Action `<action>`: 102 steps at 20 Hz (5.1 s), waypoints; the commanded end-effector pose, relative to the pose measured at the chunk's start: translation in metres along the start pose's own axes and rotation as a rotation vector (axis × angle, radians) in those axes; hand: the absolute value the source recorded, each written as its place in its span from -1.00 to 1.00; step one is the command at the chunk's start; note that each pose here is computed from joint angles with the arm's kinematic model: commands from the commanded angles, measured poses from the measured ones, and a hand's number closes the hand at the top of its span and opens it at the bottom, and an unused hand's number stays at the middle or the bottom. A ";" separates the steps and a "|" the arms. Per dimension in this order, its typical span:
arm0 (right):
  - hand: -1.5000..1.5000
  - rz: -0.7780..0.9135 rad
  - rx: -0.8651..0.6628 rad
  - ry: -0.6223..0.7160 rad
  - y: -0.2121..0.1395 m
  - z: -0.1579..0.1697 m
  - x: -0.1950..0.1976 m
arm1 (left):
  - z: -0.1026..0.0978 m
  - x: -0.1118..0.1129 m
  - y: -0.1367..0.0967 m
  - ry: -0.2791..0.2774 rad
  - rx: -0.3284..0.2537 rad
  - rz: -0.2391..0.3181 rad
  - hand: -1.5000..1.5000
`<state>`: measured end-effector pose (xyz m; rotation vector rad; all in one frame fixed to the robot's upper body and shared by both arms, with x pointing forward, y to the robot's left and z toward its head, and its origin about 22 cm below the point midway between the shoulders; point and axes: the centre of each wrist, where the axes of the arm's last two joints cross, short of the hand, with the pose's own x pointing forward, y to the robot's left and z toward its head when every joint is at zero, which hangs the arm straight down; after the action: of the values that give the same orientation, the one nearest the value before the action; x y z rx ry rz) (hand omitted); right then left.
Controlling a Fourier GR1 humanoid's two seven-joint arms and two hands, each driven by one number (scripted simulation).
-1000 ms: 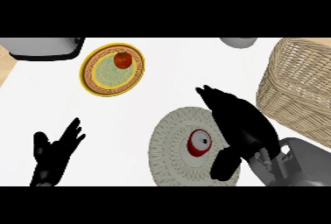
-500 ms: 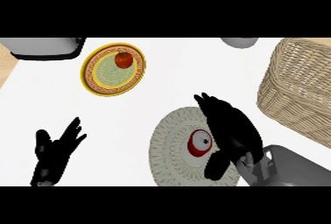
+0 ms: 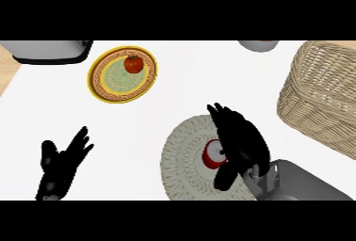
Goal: Pick the can from the placemat and place it in the basket
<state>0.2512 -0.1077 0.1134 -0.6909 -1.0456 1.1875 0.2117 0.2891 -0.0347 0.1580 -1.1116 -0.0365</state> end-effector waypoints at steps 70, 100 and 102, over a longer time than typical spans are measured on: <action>1.00 -0.628 -1.063 0.394 -0.153 0.017 0.025 | 0.010 -0.022 0.009 0.113 0.008 0.012 0.00; 1.00 -0.827 -1.098 0.544 -0.198 -0.012 -0.201 | 0.005 -0.015 0.004 0.088 -0.015 0.001 0.00; 1.00 -0.825 -1.085 0.530 -0.195 -0.026 -0.204 | 0.002 -0.025 0.003 0.097 -0.009 -0.012 0.00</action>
<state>0.3420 -0.3343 0.2371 -1.1823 -1.2547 -0.3021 0.2084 0.2964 -0.0333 0.1499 -1.1102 -0.0379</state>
